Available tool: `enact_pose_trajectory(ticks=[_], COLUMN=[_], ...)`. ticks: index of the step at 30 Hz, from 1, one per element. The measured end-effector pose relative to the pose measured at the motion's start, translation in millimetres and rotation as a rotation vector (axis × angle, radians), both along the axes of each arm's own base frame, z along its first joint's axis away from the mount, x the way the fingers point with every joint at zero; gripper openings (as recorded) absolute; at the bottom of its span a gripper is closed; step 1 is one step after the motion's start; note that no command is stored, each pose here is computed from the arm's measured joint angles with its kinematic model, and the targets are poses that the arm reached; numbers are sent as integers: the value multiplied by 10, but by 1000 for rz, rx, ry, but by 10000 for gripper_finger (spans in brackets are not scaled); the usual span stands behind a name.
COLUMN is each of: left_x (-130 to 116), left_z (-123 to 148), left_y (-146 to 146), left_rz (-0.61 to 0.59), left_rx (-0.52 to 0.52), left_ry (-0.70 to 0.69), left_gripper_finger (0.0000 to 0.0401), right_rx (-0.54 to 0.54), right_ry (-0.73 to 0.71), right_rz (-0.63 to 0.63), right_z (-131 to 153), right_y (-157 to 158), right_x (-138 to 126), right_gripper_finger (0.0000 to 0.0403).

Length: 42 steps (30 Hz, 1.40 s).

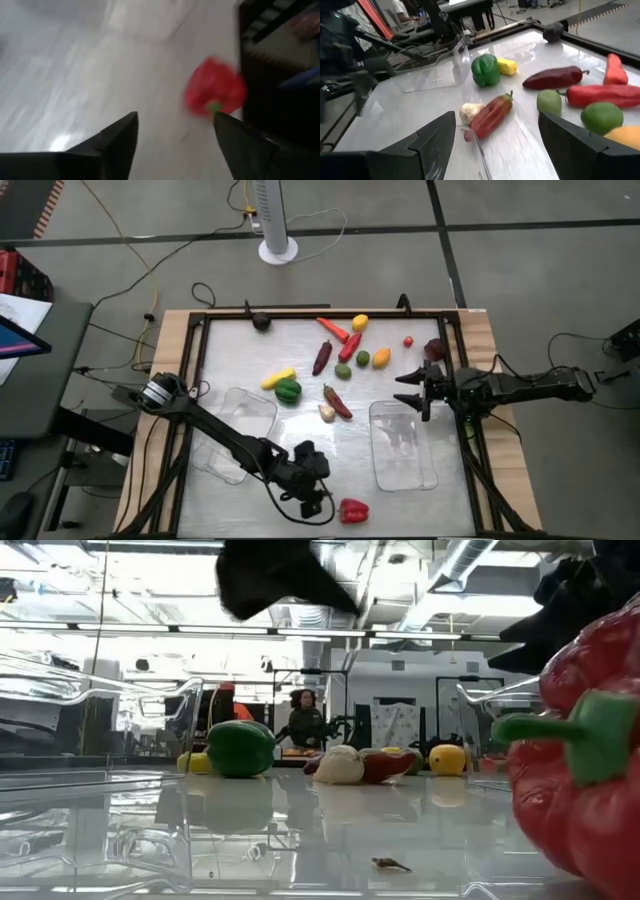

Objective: Sort produce into baskets
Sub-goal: Put the red bell pepper into the left transparent bin

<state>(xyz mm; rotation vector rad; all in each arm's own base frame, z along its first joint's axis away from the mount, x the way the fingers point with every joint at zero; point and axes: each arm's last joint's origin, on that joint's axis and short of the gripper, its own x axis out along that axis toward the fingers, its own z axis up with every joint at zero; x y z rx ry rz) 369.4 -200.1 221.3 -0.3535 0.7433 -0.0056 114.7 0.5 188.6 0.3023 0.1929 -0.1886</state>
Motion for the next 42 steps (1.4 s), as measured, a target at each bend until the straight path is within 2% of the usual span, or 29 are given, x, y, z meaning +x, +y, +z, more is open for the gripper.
enact_pose_trajectory(ticks=[3,7,11,17,24,31,37,42], left_x=[60,122,264,532,717,790,766,763], left_z=[36,-1,-57,-99,-188,-439,-447,-466], left_y=[-55,-119,-238,-430,-634,-680,-647,-655], left_rz=[-21,-28,-63,-163,-213,-207,-173,-198], left_rx=[-19,0,32,113,197,236,284,263], left_ry=[-89,-133,-141,-58,21,72,97,102], left_gripper_finger=[308,364,395,399,400,400,400,391], right_rx=[5,4,4,3,1,0,-1,-1], right_ry=[12,23,16,24,29,32,45,44], right_rz=[3,7,7,-1,-20,-22,-23,-23], right_z=[-12,-22,-15,-22,-28,-30,-42,-42], right_y=[5,9,8,5,-2,-3,-3,-3], right_x=[-4,-9,-9,-12,-19,-19,-22,-22], right_gripper_finger=[310,310,310,310,310,310,310,310])
